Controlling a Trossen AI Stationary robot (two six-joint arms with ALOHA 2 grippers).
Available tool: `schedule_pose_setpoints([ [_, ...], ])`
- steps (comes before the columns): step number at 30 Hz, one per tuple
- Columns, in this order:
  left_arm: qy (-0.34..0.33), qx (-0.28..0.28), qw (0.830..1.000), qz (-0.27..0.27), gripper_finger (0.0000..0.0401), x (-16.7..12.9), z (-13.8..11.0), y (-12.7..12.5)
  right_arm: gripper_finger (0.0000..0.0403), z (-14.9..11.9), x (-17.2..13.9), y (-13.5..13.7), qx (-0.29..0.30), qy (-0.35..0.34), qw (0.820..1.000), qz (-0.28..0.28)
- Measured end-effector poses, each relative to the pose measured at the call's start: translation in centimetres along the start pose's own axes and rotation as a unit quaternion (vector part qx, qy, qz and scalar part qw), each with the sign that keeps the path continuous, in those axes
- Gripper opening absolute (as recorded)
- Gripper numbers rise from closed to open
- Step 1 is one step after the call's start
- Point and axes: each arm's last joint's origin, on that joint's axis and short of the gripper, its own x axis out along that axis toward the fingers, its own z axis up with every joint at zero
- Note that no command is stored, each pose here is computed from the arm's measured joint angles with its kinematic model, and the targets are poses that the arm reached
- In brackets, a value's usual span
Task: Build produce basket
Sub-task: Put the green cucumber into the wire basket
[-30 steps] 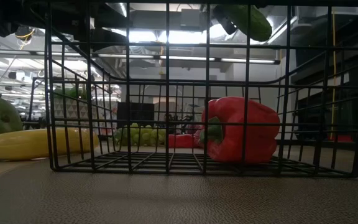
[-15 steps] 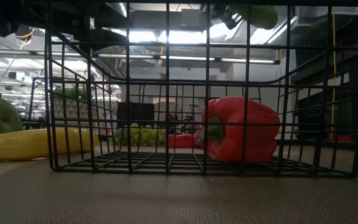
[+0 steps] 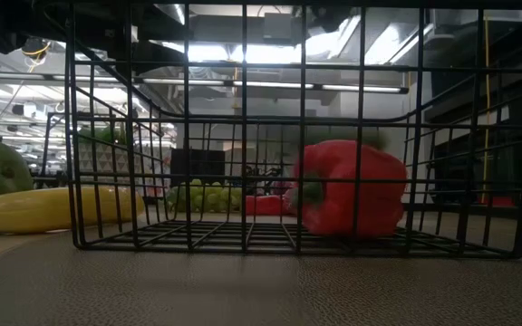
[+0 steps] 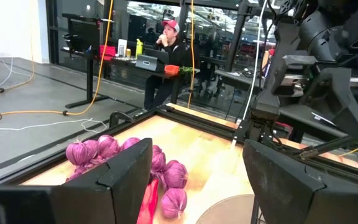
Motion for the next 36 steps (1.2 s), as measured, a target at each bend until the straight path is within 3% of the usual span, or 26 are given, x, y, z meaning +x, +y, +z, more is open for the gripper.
schedule_pose_setpoints([
  [15,0.000,0.000,1.000,0.000,0.0247,0.0,0.0,0.0,0.0216,-0.1,0.0,0.0,0.003,0.004,1.000,0.000],
  [20,0.000,0.000,1.000,0.000,0.0247,0.0,0.0,0.0,0.0216,-0.9,0.0,0.0,0.105,0.045,0.994,-0.001],
  [23,0.000,0.000,1.000,0.000,0.0247,0.0,0.0,0.0,0.0216,-1.5,-0.3,0.3,0.174,0.082,0.981,0.036],
  [26,0.000,0.000,1.000,0.000,0.0247,0.0,0.0,0.0,0.0216,-1.5,-1.1,1.5,0.199,0.103,0.970,0.092],
  [28,0.000,0.000,1.000,0.000,0.0247,0.0,0.0,0.0,0.0216,-1.3,-2.2,2.3,0.208,0.120,0.966,0.097],
  [33,0.000,0.000,1.000,0.000,0.0247,0.0,0.0,0.0,0.0216,-1.3,-5.6,4.1,0.226,0.174,0.958,-0.004],
  [36,0.000,0.000,1.000,0.000,0.0247,0.0,0.0,0.0,0.0216,-2.2,-7.2,5.3,0.264,0.204,0.939,-0.084],
])
